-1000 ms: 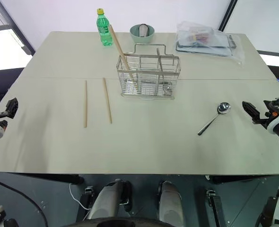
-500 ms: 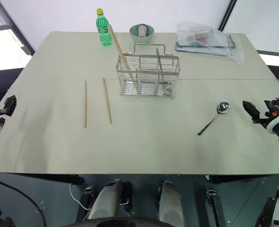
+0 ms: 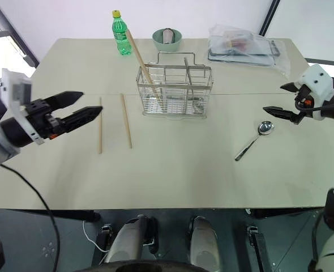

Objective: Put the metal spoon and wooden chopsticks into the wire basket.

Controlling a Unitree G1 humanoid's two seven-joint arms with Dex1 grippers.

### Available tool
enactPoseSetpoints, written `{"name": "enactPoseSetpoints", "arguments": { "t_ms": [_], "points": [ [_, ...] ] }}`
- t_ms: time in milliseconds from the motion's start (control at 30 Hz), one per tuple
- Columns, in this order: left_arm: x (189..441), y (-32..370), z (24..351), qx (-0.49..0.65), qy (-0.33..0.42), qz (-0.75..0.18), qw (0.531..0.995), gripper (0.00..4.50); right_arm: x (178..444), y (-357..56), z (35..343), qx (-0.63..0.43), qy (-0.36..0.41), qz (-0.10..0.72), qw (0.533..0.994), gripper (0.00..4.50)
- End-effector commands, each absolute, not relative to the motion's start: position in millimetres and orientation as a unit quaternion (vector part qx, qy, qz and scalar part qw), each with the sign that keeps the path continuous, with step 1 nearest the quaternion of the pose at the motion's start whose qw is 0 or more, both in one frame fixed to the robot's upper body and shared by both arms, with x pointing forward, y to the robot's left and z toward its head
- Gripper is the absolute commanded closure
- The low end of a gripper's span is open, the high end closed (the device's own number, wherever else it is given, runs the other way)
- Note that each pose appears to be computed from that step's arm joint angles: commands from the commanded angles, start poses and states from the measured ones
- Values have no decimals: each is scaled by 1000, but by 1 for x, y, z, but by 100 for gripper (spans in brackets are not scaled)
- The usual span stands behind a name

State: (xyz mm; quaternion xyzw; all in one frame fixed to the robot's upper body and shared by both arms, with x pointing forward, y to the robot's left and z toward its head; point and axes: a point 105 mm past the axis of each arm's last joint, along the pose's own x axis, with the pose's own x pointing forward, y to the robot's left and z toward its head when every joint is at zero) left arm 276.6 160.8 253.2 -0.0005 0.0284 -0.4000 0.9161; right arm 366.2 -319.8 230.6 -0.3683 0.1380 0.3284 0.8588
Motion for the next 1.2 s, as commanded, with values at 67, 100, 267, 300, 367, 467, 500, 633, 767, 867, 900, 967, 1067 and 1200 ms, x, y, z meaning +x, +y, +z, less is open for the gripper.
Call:
{"name": "enactPoseSetpoints", "arguments": {
  "t_ms": [67, 100, 267, 300, 367, 467, 500, 633, 767, 867, 900, 967, 1067, 1200],
  "points": [
    [268, 125, 241, 22, 84, -475, 876, 7, 356, -309, 219, -509, 230, 424, 713, 0],
    [267, 118, 243, 21, 78, -488, 869, 7, 355, -307, 215, -531, 246, 440, 681, 0],
    [260, 84, 249, 28, 76, -558, 826, 7, 362, -297, 198, -644, 290, 473, 527, 0],
    [259, 80, 250, 33, 75, -565, 821, 7, 364, -296, 196, -659, 293, 472, 507, 0],
    [260, 75, 252, 43, 69, -568, 819, 7, 370, -294, 191, -680, 298, 466, 482, 0],
    [261, 71, 254, 49, 64, -571, 817, 7, 376, -288, 186, -701, 292, 464, 456, 0],
    [260, 69, 255, 49, 61, -573, 816, 7, 377, -287, 183, -711, 294, 465, 437, 0],
    [257, 64, 259, 53, 53, -581, 811, 7, 379, -289, 172, -741, 303, 466, 378, 0],
    [260, 65, 262, 56, 46, -574, 815, 7, 382, -281, 163, -747, 294, 474, 361, 0],
    [262, 68, 266, 58, 40, -567, 821, 7, 378, -280, 152, -734, 304, 492, 356, 0],
    [263, 69, 268, 57, 38, -564, 823, 2, 376, -278, 148, -725, 306, 501, 361, 26],
    [264, 70, 269, 57, 36, -560, 826, 0, 374, -276, 143, -714, 305, 511, 367, 93],
    [266, 72, 271, 57, 33, -555, 829, 0, 370, -272, 137, -702, 298, 528, 374, 236],
    [267, 73, 273, 55, 30, -552, 832, 0, 365, -274, 133, -695, 300, 539, 371, 445]
  ]
}}
